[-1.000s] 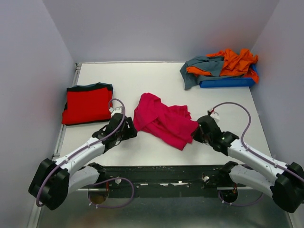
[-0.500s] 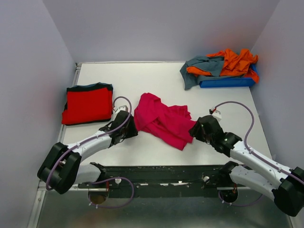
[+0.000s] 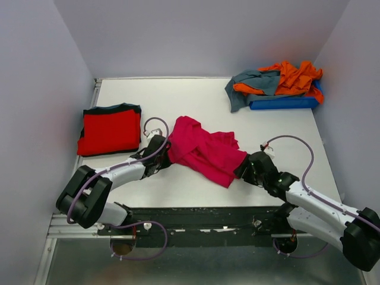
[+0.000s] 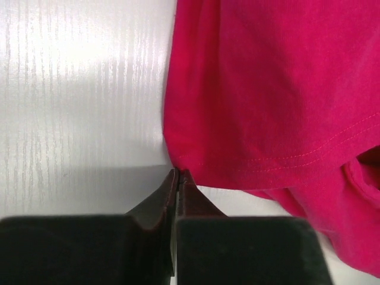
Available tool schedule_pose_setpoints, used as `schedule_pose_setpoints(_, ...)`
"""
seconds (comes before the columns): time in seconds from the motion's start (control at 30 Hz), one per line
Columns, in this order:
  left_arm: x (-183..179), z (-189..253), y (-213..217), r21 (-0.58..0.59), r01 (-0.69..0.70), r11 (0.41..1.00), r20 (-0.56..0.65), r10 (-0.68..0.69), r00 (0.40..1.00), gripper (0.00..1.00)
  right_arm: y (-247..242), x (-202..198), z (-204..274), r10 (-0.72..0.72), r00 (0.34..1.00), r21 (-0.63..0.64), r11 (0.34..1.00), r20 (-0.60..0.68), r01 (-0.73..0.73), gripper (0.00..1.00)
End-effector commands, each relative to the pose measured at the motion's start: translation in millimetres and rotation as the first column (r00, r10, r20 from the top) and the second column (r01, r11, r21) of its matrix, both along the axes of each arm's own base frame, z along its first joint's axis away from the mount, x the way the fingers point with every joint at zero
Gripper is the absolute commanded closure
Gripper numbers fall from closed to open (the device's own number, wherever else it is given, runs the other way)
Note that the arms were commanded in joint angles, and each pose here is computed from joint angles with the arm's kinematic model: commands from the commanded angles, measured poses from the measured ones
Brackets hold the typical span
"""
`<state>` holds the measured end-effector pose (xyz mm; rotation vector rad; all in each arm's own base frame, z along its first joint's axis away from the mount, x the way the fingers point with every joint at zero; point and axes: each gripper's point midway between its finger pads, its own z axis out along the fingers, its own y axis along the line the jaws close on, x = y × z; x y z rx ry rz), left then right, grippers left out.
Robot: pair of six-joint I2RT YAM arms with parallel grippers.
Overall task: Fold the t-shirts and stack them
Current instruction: Flatten out the tshirt
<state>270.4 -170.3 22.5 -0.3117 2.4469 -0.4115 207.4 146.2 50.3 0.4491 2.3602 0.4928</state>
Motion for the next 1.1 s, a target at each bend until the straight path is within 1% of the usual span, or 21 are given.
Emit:
schedule_pose_setpoints(0.0, 3, -5, 4, 0.020, -0.037, 0.999, 0.005, 0.037, 0.999, 1.00, 5, -3, -14, -0.048, 0.997, 0.054, 0.997, -0.052, 0.051, 0.39)
schedule_pose_setpoints(0.13, 9, 11, 12, 0.062, -0.048, 0.997, 0.037, 0.045, 0.998, 1.00, 2, -6, -29, -0.099, 0.989, 0.046, 0.993, -0.111, 0.105, 0.44)
schedule_pose_setpoints(0.2, 11, 22, 13, 0.069, -0.043, 0.997, 0.058, 0.039, 0.998, 1.00, 1, -7, -34, -0.119, 0.985, 0.042, 0.991, -0.128, 0.125, 0.44)
schedule_pose_setpoints(0.3, 11, 36, 15, 0.066, -0.042, 0.997, 0.086, 0.036, 0.996, 1.00, 1, -6, -37, -0.140, 0.981, 0.052, 0.988, -0.134, 0.148, 0.46)
schedule_pose_setpoints(0.4, 11, 49, 19, 0.068, -0.054, 0.996, 0.112, 0.046, 0.993, 1.00, 2, -5, -40, -0.159, 0.978, 0.068, 0.983, -0.138, 0.169, 0.51)
schedule_pose_setpoints(0.43, 11, 53, 21, 0.073, -0.058, 0.996, 0.118, 0.049, 0.992, 1.00, 3, -5, -39, -0.159, 0.977, 0.073, 0.983, -0.140, 0.170, 0.54)
schedule_pose_setpoints(0.47, 11, 58, 23, 0.077, -0.060, 0.995, 0.124, 0.050, 0.991, 1.00, 4, -4, -37, -0.158, 0.978, 0.076, 0.983, -0.137, 0.170, 0.60)
schedule_pose_setpoints(0.5, 11, 63, 24, 0.080, -0.060, 0.995, 0.133, 0.049, 0.990, 1.00, 3, -3, -36, -0.161, 0.978, 0.077, 0.982, -0.131, 0.172, 0.70)
schedule_pose_setpoints(0.53, 11, 68, 25, 0.083, -0.061, 0.995, 0.137, 0.049, 0.989, 1.00, 2, -2, -32, -0.168, 0.979, 0.080, 0.981, -0.120, 0.178, 0.78)
schedule_pose_setpoints(0.6, 12, 79, 25, 0.090, -0.054, 0.994, 0.150, 0.040, 0.988, 1.00, -2, 2, -22, -0.183, 0.980, 0.077, 0.979, -0.080, 0.189, 0.88)
schedule_pose_setpoints(0.63, 12, 83, 27, 0.096, -0.054, 0.994, 0.152, 0.039, 0.988, 1.00, -4, 5, -15, -0.186, 0.981, 0.076, 0.979, -0.056, 0.190, 0.94)
schedule_pose_setpoints(0.7, 14, 93, 30, 0.106, -0.060, 0.993, 0.170, 0.042, 0.984, 1.00, -8, 11, 0, -0.189, 0.982, 0.066, 0.980, -0.008, 0.189, 0.99)
schedule_pose_setpoints(0.93, 29, 138, 44, 0.141, -0.098, 0.985, 0.252, 0.060, 0.966, 1.00, -23, 32, 71, -0.179, 0.965, 0.024, 0.984, 0.192, 0.178, 0.99)
schedule_pose_setpoints(1.07, 49, 172, 57, 0.143, -0.172, 0.975, 0.304, 0.123, 0.945, 1.00, -24, 56, 119, -0.142, 0.947, -0.003, 0.989, 0.290, 0.149, 0.99)
